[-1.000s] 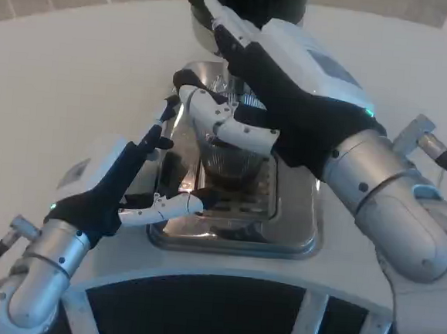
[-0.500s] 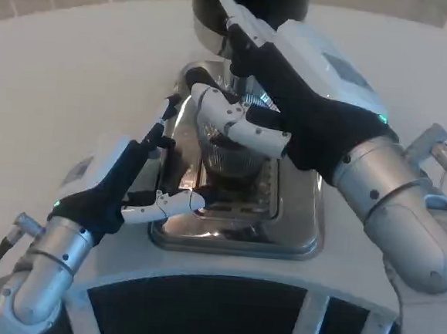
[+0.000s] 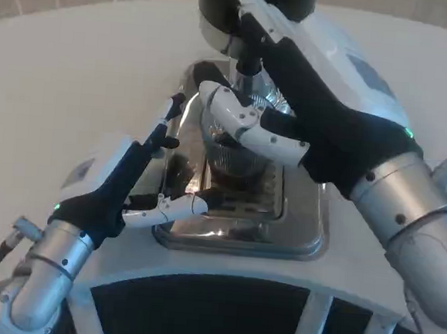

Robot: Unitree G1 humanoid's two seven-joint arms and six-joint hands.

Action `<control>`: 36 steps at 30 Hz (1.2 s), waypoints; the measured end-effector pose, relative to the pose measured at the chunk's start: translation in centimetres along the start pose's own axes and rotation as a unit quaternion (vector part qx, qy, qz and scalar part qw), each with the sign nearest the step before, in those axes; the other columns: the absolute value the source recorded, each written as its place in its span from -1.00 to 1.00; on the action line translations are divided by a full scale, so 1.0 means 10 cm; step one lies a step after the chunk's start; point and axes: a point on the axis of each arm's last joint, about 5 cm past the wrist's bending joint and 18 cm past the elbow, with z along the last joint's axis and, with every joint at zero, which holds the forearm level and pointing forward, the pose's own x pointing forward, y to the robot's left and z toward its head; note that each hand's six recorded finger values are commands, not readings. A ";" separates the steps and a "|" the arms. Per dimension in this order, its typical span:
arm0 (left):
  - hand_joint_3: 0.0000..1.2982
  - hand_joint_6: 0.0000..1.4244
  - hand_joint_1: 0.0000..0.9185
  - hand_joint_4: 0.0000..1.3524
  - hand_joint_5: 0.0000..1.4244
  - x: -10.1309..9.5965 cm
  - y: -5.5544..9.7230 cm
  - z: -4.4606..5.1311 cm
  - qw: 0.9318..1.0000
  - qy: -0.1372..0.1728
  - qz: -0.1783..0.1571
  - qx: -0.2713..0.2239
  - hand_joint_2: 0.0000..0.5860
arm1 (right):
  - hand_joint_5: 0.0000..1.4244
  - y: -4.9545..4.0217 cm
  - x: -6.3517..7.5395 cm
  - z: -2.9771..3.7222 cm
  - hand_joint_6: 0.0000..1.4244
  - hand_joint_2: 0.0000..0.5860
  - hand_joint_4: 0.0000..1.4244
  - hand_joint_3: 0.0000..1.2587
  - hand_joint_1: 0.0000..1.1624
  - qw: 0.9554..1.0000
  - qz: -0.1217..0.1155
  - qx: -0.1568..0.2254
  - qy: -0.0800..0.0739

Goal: Grasp the cup under the faucet to collect the drink, then remove the cup.

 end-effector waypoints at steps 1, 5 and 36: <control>-1.00 -0.59 -0.32 -1.00 -0.65 0.00 0.00 0.003 1.000 -0.001 0.000 0.000 -0.81 | -1.00 -0.001 -0.02 0.001 -1.00 0.73 -1.00 -1.00 -0.61 1.000 -0.002 0.000 0.000; -1.00 -0.59 -0.33 -1.00 -0.65 -0.01 0.00 0.007 1.000 -0.003 0.000 0.001 -0.81 | -1.00 -0.024 -0.12 0.017 -1.00 0.74 -1.00 -1.00 -0.60 1.000 -0.015 0.002 -0.003; -1.00 -0.57 -0.21 -1.00 -0.63 0.01 -0.04 0.015 1.000 -0.001 -0.004 -0.007 -0.78 | -1.00 -0.138 -0.91 -0.148 -1.00 0.81 -1.00 -1.00 -0.49 0.980 -0.009 -0.068 0.187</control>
